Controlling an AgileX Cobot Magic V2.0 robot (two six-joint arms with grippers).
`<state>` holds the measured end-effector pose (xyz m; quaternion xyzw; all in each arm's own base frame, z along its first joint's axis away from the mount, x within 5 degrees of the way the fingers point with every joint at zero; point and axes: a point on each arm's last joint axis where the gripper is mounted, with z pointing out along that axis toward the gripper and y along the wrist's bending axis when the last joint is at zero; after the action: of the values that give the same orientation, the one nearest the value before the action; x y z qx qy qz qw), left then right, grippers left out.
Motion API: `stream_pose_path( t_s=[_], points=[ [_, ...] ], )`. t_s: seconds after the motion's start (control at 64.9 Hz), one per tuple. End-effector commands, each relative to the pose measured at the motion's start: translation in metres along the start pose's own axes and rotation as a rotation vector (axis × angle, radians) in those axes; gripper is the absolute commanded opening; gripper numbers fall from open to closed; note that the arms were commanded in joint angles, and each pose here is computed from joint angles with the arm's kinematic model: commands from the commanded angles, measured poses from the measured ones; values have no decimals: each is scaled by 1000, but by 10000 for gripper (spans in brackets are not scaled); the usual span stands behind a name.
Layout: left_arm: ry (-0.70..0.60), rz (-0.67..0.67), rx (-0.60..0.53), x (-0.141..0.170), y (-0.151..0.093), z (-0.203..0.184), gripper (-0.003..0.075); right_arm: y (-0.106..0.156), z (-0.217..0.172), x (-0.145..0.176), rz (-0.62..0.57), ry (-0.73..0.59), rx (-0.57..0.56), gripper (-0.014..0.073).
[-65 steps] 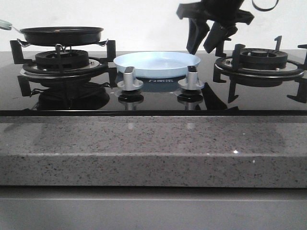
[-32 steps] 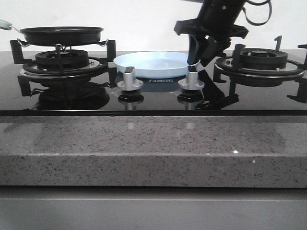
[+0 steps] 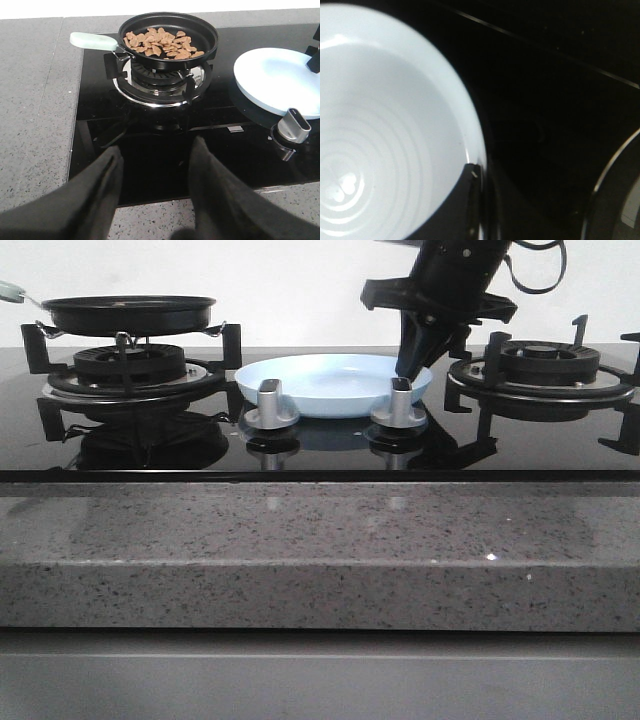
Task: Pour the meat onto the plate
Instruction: 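Grip the plate rim, lift and slide it onto the burner grate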
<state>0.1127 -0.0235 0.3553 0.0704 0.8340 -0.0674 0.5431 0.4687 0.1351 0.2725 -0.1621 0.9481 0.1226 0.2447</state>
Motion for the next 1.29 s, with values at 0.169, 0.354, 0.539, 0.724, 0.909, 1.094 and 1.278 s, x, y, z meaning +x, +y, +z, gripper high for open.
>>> stream_pose_path(
  t_s=[0.169,0.354,0.539,0.724,0.909,1.094,1.278],
  points=[
    [-101,-2,13,-16,-2,-5,310,4,-38,-14,3,-119,25,-117],
    [-101,-2,13,-16,-2,-5,310,9,-66,-22,24,-219,29,-117],
    [-101,-2,13,-16,-2,-5,310,20,-115,-21,24,-292,17,-118],
    [-101,-2,13,-16,-2,-5,310,39,-145,6,30,-327,-39,-119],
    [-101,-2,13,-16,-2,-5,310,61,-150,53,2,-345,-66,-119],
    [-101,-2,13,-16,-2,-5,310,69,-141,84,9,-342,-77,-119],
    [-101,-2,13,-16,-2,-5,310,65,-119,97,33,-284,-74,-119]
  ],
)
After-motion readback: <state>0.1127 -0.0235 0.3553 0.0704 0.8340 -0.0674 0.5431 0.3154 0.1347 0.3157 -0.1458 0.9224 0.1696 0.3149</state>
